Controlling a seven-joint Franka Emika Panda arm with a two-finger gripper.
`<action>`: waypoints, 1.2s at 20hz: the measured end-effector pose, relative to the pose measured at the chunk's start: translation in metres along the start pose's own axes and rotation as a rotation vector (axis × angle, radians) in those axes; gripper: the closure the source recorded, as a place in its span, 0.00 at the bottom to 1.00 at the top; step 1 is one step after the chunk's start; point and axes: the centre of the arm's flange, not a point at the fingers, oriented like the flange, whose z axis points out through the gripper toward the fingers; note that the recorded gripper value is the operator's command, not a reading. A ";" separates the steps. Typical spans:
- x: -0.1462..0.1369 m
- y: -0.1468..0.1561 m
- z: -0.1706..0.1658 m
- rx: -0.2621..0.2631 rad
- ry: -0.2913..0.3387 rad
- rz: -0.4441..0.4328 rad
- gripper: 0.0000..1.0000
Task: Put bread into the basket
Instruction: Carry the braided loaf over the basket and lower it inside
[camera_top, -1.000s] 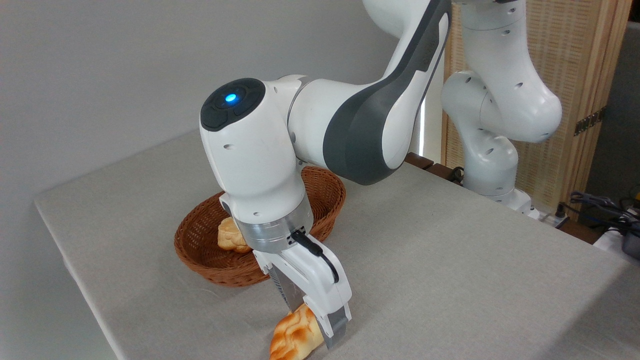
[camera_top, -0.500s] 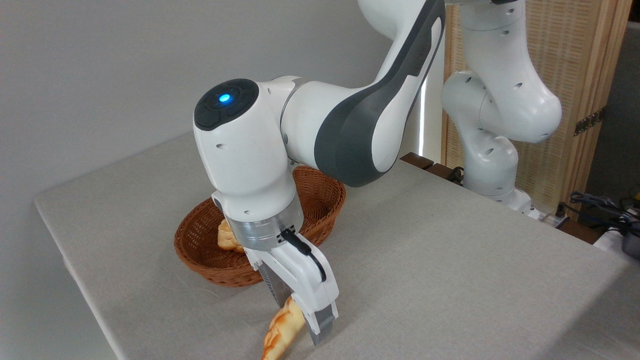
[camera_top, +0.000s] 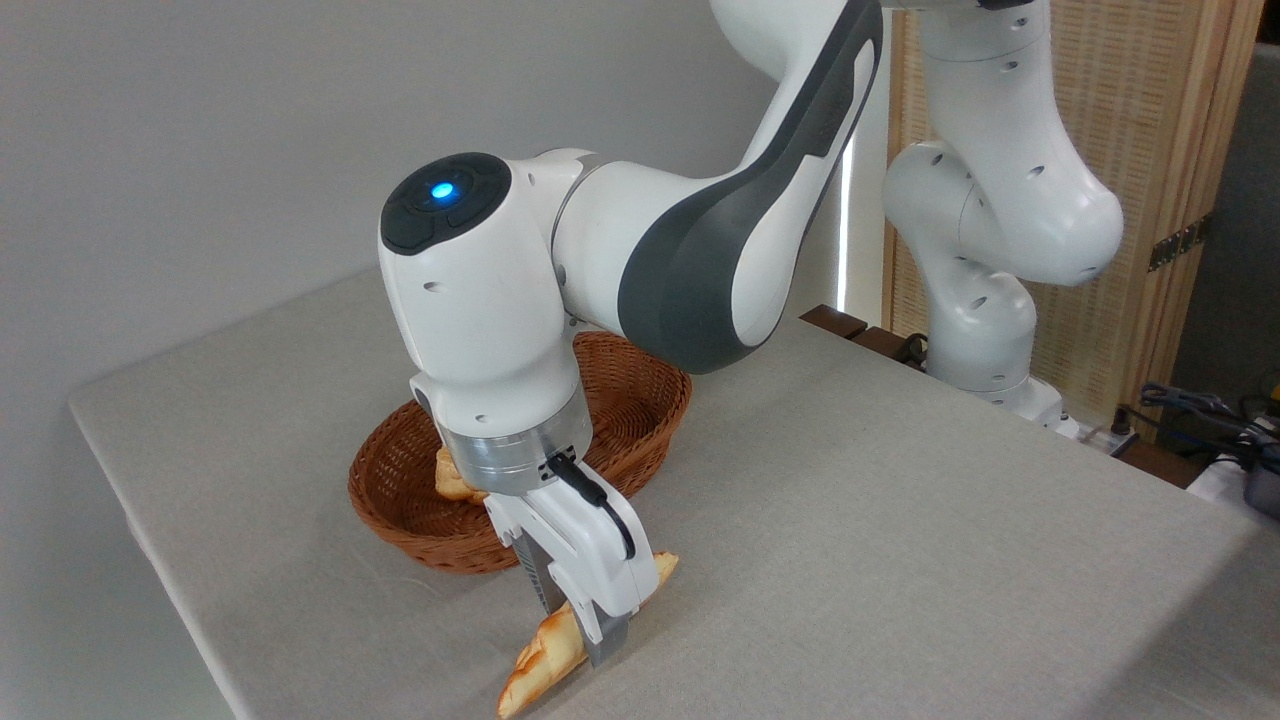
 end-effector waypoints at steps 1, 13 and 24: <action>0.000 0.000 0.000 0.000 0.000 0.000 0.72; 0.013 0.005 -0.053 0.071 0.079 0.020 0.70; 0.054 0.086 -0.112 -0.009 0.183 0.109 0.63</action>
